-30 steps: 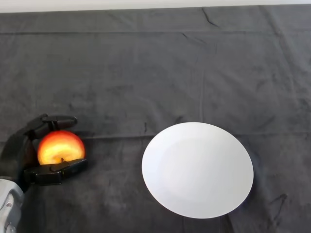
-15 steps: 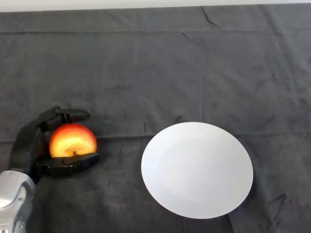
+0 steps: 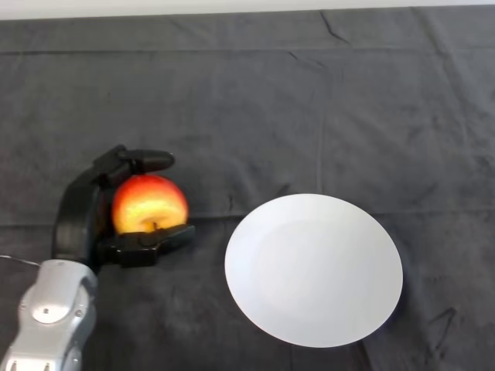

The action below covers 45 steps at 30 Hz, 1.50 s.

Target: Move the apple to the plate

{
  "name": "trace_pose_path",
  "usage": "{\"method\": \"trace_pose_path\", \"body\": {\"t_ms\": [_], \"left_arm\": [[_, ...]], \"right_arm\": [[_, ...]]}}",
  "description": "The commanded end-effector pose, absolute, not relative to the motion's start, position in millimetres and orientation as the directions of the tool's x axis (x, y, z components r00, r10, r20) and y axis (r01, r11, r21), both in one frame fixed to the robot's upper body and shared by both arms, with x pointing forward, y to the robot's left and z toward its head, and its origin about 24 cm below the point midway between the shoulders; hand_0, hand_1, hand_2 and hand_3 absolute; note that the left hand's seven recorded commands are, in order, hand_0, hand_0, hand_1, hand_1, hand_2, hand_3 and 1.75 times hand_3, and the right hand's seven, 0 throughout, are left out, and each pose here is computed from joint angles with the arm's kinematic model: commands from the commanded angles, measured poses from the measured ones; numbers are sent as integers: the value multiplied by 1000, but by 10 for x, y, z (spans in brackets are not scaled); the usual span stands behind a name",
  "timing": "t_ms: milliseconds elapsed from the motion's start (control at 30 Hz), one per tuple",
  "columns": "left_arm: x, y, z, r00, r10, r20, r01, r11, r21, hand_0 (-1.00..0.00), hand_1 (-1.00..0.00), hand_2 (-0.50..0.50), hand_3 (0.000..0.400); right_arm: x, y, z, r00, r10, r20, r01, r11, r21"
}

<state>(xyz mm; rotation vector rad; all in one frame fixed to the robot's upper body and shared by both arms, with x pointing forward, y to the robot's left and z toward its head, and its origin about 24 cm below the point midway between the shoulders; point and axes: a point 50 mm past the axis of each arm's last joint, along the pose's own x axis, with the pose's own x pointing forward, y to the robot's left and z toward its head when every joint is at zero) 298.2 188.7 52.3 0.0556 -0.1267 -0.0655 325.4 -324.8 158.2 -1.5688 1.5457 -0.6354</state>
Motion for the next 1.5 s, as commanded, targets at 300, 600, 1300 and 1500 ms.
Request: {"method": "trace_pose_path", "body": {"t_ms": [300,600,1300,1500], "left_arm": [[2952,1521,720,956,-109,274,92,993,75,-1000,-1000,0,400],[2875,1142,728,927,-169,335,149,985,84,-1000,-1000,0,400],[2816,551,501,869,-371,327,336,928,161,-1000,-1000,0,400],[2822,531,445,859,-412,306,373,910,179,-1000,-1000,0,400]], "right_arm": [[3232,-3296,1628,108,-977,-185,-543,98,-834],[3233,-3296,1628,109,-977,-185,-543,98,-834],[3233,-3296,1628,109,-977,-185,-543,97,-834],[3233,-3296,1629,109,-977,-185,-543,98,-834]]}}
